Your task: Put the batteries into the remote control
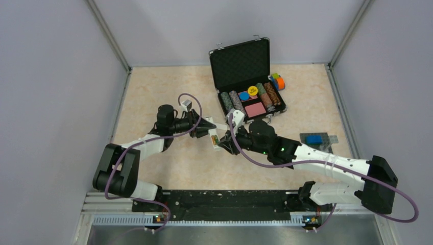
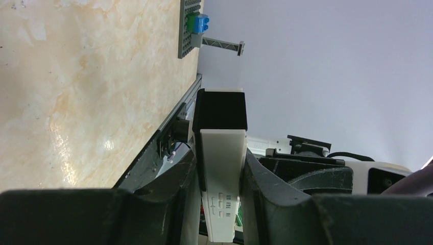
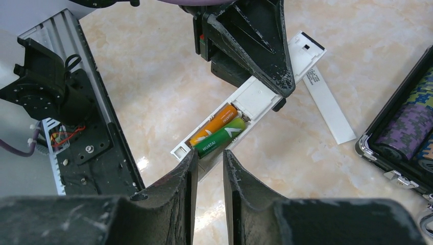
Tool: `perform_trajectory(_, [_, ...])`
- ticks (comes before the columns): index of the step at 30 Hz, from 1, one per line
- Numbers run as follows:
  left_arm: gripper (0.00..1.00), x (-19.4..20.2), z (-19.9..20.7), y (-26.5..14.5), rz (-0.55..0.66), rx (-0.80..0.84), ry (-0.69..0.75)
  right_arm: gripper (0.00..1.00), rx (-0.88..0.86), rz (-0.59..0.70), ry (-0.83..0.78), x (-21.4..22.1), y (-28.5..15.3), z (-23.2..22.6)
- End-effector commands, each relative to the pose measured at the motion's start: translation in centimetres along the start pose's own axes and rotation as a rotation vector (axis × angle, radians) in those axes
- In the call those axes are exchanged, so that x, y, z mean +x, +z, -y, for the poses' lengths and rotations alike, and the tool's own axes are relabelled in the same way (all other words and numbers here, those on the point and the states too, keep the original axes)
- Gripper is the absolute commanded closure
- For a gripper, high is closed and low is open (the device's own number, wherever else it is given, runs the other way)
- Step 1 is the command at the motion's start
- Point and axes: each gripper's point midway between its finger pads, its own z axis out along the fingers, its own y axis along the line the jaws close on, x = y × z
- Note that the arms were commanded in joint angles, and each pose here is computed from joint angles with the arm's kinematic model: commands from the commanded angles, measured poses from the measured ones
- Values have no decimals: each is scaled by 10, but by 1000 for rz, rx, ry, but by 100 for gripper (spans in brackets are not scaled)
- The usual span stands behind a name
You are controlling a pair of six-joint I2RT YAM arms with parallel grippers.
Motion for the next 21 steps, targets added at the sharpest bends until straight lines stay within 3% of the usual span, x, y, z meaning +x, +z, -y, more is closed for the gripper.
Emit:
perform_trajectory(1, [100, 7, 9, 1, -28, 29, 52, 77, 9, 42, 16, -22, 5, -2])
perform_trajectory(21, [100, 13, 8, -3, -25, 0, 94, 83, 60, -18, 66, -6, 6, 7])
